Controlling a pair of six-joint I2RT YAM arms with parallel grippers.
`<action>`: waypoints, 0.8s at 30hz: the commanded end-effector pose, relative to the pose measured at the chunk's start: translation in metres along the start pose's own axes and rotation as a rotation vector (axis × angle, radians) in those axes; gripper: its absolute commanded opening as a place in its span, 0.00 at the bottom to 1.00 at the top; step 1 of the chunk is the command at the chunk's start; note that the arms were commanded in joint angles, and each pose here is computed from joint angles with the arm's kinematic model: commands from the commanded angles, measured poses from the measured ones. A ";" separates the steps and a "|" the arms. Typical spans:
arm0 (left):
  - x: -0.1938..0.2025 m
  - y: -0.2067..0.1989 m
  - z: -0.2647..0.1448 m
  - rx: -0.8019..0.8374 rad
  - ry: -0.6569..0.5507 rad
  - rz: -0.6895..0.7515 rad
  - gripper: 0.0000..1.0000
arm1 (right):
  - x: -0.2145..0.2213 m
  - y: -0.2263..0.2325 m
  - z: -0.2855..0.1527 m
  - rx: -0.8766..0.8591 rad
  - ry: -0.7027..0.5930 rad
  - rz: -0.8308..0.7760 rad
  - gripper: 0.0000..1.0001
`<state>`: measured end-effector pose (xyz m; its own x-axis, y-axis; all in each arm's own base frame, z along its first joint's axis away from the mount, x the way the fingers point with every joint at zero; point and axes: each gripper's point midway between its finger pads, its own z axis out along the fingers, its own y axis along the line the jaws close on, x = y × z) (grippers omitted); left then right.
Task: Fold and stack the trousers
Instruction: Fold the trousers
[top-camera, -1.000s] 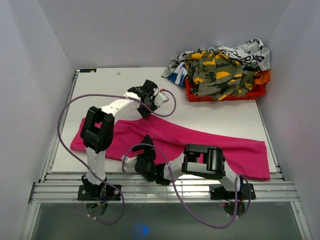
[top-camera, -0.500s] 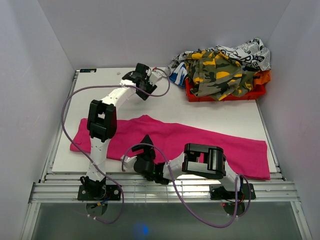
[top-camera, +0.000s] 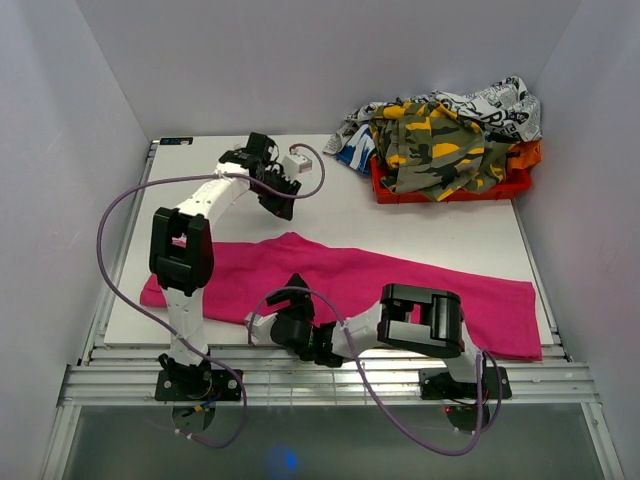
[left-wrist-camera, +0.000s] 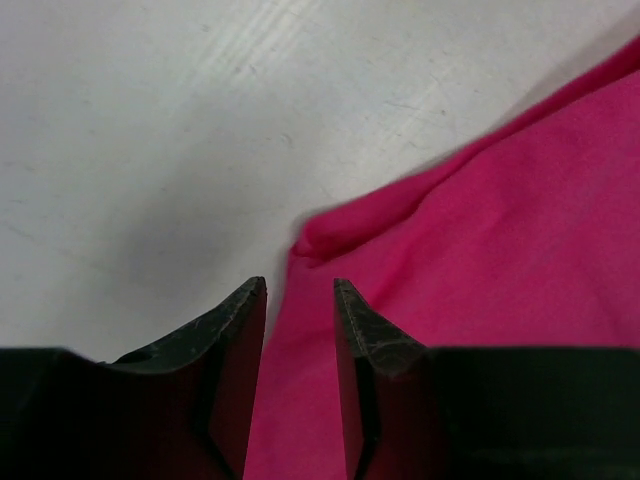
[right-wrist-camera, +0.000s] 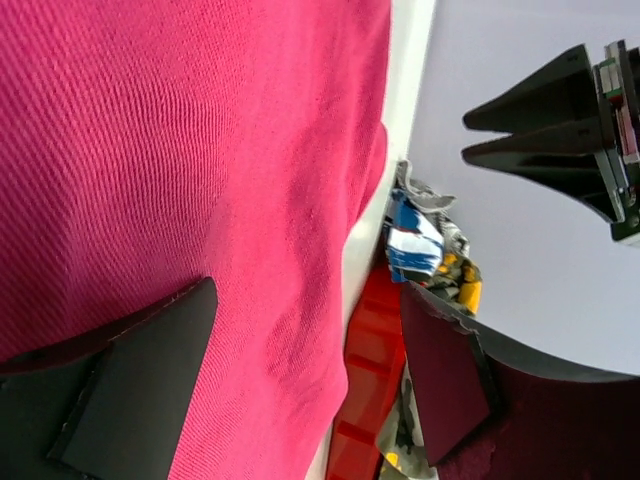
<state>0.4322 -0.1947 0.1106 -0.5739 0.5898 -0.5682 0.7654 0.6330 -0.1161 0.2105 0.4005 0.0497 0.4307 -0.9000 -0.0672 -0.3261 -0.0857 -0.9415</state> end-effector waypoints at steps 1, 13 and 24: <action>-0.001 -0.027 -0.010 0.132 -0.050 -0.102 0.43 | 0.014 0.073 -0.024 -0.321 -0.073 -0.067 0.59; 0.008 0.015 -0.104 0.067 -0.189 -0.242 0.54 | 0.042 -0.031 -0.058 -0.546 -0.228 0.468 0.67; 0.086 -0.066 -0.075 0.294 -0.146 -0.373 0.42 | 0.157 0.007 -0.057 -0.876 0.061 0.914 0.58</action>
<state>0.3044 -0.1316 0.1177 -0.8147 0.3170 -0.4856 0.5534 0.6751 -0.4878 0.2642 0.2387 0.0752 -0.1453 -0.8058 -0.5741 -0.9026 0.3456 -0.2568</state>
